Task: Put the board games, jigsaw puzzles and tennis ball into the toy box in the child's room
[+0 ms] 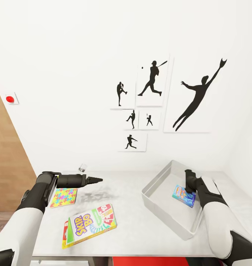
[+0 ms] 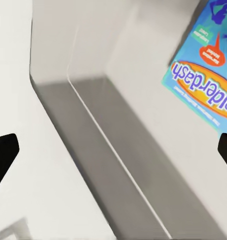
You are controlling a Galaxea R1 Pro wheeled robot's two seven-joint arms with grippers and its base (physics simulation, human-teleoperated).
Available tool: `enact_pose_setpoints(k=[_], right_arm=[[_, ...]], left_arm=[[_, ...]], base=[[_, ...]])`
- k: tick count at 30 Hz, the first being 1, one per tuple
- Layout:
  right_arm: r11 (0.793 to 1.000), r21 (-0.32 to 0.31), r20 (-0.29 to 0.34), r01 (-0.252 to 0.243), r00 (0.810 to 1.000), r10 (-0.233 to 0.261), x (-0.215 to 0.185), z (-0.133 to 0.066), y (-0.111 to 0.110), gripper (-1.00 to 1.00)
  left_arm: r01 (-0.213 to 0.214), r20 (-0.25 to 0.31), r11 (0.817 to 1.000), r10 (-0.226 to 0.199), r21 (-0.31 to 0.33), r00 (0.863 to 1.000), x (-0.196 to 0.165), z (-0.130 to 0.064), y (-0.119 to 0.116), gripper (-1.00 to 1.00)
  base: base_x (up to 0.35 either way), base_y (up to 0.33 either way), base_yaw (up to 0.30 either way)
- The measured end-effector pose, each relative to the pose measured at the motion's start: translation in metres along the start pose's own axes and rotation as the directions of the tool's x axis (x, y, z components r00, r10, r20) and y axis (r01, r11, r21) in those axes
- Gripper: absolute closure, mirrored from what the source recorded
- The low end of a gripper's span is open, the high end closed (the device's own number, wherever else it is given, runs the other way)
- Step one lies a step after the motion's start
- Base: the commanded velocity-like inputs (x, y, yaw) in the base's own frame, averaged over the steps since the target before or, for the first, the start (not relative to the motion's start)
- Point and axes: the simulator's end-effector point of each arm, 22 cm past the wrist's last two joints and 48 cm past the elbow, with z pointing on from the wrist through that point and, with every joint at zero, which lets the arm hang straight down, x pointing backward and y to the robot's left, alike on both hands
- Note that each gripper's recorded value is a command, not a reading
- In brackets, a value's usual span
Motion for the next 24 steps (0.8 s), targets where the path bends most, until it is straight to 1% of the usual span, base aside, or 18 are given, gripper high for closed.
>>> enact_pose_setpoints(k=[2,4,5,9,10,12,14,15,20,21,24], right_arm=[[1.0,-0.016,-0.01,0.024,1.0,-0.024,0.003,-0.002,0.006,-1.0],[0.998,-0.042,-0.024,0.053,0.998,-0.054,0.006,-0.006,0.017,-1.0],[0.994,-0.077,-0.042,0.082,0.995,-0.085,0.009,-0.011,0.031,-1.0],[0.976,-0.159,-0.092,0.149,0.982,-0.165,0.018,-0.029,0.062,-1.0],[0.962,-0.199,-0.121,0.185,0.97,-0.212,0.024,-0.039,0.074,-1.0],[0.945,-0.236,-0.152,0.225,0.952,-0.265,0.031,-0.049,0.084,-1.0],[0.928,-0.265,-0.181,0.263,0.931,-0.316,0.037,-0.059,0.089,-1.0],[0.911,-0.288,-0.21,0.297,0.908,-0.362,0.044,-0.067,0.089,-1.0],[0.866,-0.331,-0.272,0.375,0.841,-0.468,0.057,-0.086,0.078,-1.0],[0.849,-0.345,-0.286,0.401,0.817,-0.501,0.058,-0.093,0.072,-1.0],[0.825,-0.362,-0.298,0.434,0.785,-0.543,0.056,-0.105,0.059,-1.0]], left_arm=[[0.0,0.0,1.0,0.0,0.0,1.0,0.0,0.0,0.0,-1.0],[0.0,0.0,1.0,0.0,0.0,1.0,0.0,0.0,0.0,-1.0],[0.0,0.0,1.0,0.0,0.001,1.0,0.0,0.0,0.0,-1.0],[0.0,0.0,1.0,0.0,0.001,1.0,0.0,0.0,0.0,-1.0],[0.0,0.0,1.0,0.0,0.001,1.0,0.0,0.0,0.0,-1.0],[0.0,0.0,1.0,0.0,0.001,1.0,0.0,0.0,0.0,-1.0],[0.0,0.0,1.0,0.0,0.001,1.0,0.0,0.0,0.0,-1.0],[0.0,0.0,1.0,0.0,0.001,1.0,0.0,0.0,0.0,-1.0],[0.0,0.0,1.0,0.0,0.001,1.0,0.0,0.0,0.0,-1.0],[0.0,0.0,1.0,0.0,0.001,1.0,0.0,0.0,0.0,-1.0],[0.0,0.0,1.0,0.0,0.001,1.0,0.0,0.0,0.0,-1.0]], base=[[0.0,0.0,0.0],[0.0,0.0,0.0],[0.0,0.0,0.0],[0.0,0.0,0.0],[0.0,0.0,0.0],[0.0,0.0,0.0],[0.0,0.0,0.0],[0.0,0.0,0.0],[0.0,0.0,0.0],[0.0,0.0,0.0],[0.0,0.0,0.0]])
